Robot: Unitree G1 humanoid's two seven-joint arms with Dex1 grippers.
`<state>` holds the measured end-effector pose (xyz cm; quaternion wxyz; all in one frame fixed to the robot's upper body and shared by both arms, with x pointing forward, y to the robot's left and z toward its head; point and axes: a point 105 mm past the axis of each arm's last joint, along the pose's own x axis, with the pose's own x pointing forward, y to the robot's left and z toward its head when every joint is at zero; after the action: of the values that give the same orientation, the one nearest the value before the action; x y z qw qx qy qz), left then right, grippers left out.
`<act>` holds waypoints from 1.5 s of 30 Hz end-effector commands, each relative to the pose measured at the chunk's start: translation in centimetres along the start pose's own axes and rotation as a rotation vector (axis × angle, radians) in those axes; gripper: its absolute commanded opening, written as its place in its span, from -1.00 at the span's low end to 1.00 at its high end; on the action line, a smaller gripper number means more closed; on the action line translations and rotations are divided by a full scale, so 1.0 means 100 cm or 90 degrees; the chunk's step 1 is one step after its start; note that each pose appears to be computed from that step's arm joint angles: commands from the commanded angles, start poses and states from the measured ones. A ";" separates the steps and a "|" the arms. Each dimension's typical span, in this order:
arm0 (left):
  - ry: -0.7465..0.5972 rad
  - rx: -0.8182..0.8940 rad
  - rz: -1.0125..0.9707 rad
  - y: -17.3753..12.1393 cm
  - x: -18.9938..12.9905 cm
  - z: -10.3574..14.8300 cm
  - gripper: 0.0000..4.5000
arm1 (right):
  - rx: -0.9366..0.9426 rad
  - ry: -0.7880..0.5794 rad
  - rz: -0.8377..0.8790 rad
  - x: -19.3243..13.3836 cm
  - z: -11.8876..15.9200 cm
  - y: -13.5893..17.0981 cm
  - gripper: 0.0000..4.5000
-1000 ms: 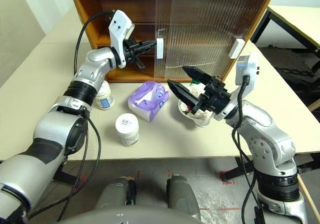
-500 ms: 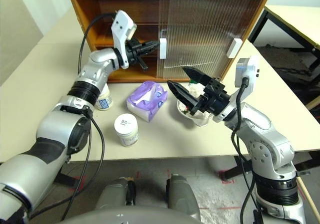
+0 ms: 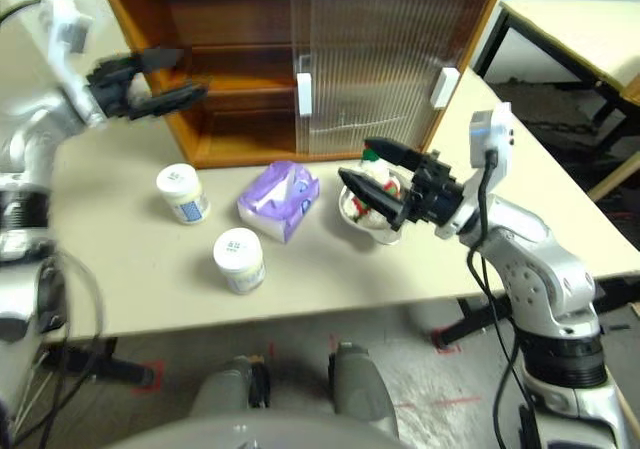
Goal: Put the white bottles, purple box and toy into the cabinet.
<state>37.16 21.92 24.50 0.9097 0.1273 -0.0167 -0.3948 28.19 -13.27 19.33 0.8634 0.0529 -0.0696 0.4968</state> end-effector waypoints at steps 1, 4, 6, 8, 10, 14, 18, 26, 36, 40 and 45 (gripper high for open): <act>0.031 0.000 0.011 -0.004 -0.019 -0.007 0.97 | 0.001 0.030 0.058 0.005 -0.007 0.007 1.00; 0.048 -0.004 0.060 0.002 -0.036 -0.016 0.97 | 0.007 0.038 0.071 0.010 -0.013 0.006 1.00; 0.063 -0.003 0.069 -0.003 -0.040 -0.026 0.97 | -0.001 0.057 0.054 0.013 -0.020 0.003 1.00; 0.087 -0.004 0.061 -0.013 -0.043 -0.041 0.97 | 0.000 0.068 0.038 0.017 -0.027 0.001 1.00; 0.105 -0.012 0.042 -0.027 -0.045 -0.056 0.97 | 0.007 0.076 0.033 0.018 -0.032 0.002 1.00; 0.109 -0.032 0.021 -0.048 -0.046 -0.076 0.97 | 0.020 0.080 0.037 0.018 -0.037 0.007 1.00; 0.100 -0.045 0.004 -0.064 -0.042 -0.096 0.97 | 0.031 0.073 0.048 0.023 -0.037 0.013 1.00; 0.145 -0.015 0.009 -0.064 -0.036 -0.126 0.97 | 0.026 0.071 0.047 0.023 -0.034 0.011 1.00; 0.180 -0.002 -0.033 -0.077 -0.006 -0.161 0.97 | 0.025 0.062 0.041 0.023 -0.027 0.010 1.00; 0.177 -0.008 -0.041 -0.080 0.006 -0.162 0.97 | 0.021 0.062 0.035 0.021 -0.025 0.008 1.00; 0.184 -0.017 -0.040 -0.080 0.019 -0.168 0.97 | 0.021 0.063 0.034 0.022 -0.026 0.009 1.00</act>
<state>34.65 19.14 6.62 0.8935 0.1638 0.1153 -0.4019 28.78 -10.41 16.51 0.8500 0.0444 -0.0101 0.5248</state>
